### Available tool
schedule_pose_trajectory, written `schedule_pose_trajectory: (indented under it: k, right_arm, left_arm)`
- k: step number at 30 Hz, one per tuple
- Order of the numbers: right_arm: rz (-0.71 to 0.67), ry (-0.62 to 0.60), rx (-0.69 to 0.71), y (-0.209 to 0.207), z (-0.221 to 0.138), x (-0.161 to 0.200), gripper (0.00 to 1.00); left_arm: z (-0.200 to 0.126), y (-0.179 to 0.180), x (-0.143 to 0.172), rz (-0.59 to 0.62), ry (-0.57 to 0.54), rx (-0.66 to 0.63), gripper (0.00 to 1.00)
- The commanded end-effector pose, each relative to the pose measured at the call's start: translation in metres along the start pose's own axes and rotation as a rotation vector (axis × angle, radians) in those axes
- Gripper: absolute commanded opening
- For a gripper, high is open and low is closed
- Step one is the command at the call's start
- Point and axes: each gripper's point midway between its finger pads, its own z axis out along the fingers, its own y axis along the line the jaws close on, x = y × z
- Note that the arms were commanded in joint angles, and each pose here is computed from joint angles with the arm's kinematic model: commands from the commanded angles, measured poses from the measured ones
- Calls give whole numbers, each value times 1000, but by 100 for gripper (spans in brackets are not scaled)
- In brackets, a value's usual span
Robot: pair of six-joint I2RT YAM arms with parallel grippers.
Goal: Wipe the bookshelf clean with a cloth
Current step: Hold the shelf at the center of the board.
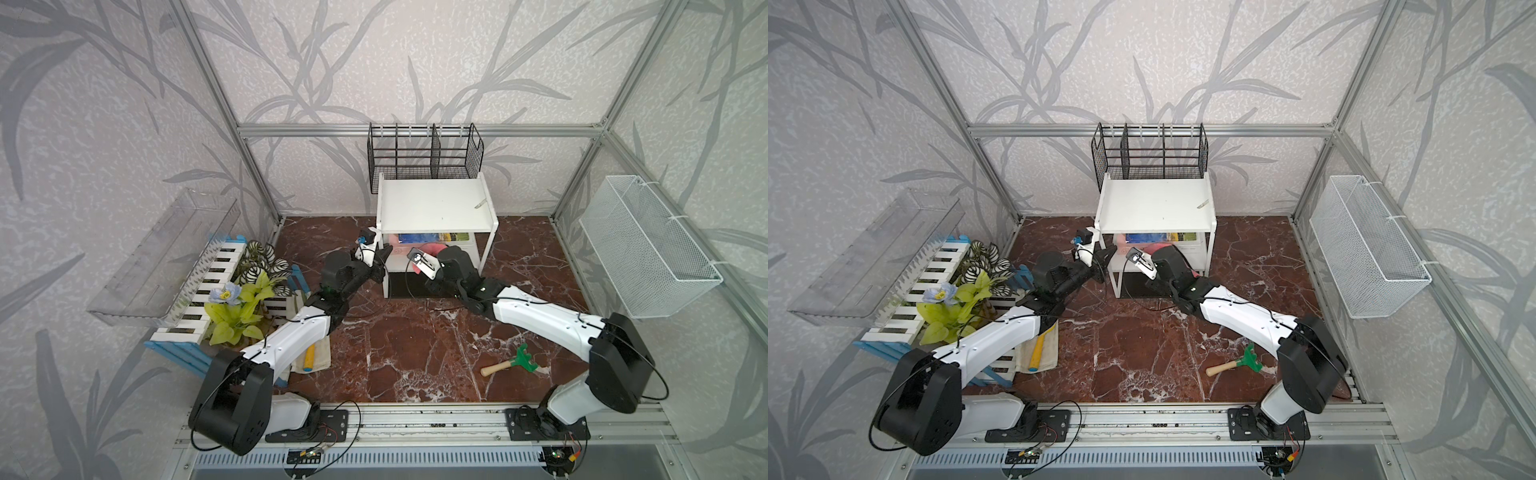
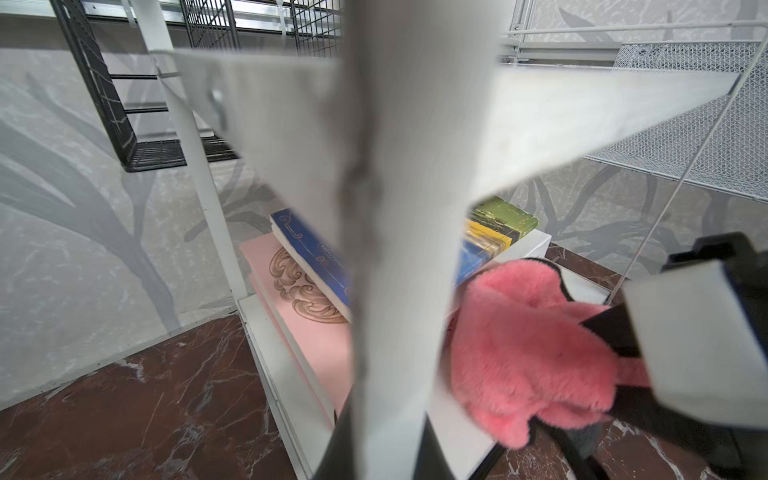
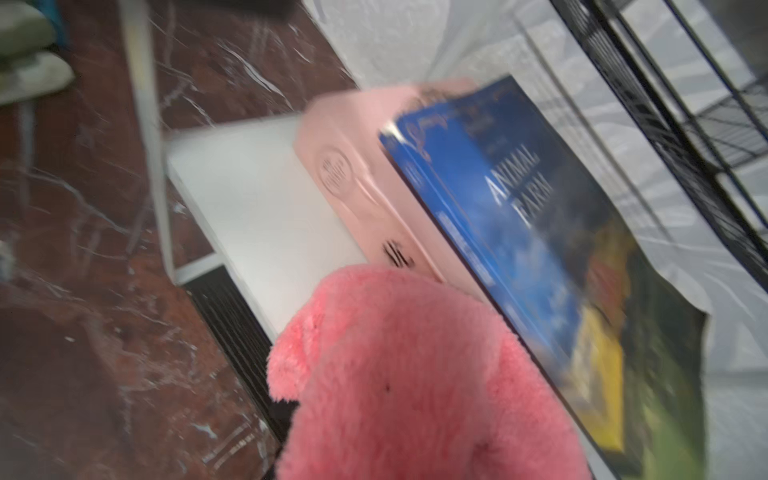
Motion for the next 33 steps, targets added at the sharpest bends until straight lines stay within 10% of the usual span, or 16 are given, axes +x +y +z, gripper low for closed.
schedule_pose_trajectory:
  k: [1,5,13,21,28,33]
  right_arm:
    - [23,-58,-204,51,17,-26,0]
    - [111,-19,-131,26,6,-15,0]
    - [229,267,179,-60,-56,132,0]
    - [309,-30,-192,9,-34,8,0]
    - [584,94,93,-62,-101,123,0]
    - [591,-90,107,-88,-142,84,0]
  left_arm:
    - [7,14,11,-97,31,-66,0]
    - [7,16,16,-119,35,-80,0]
    - [6,22,16,-145,32,-125,0]
    - [2,31,23,-139,63,-187,0]
    - [-1,38,22,-149,53,-233,0]
    - [-1,36,17,-149,25,-221,0]
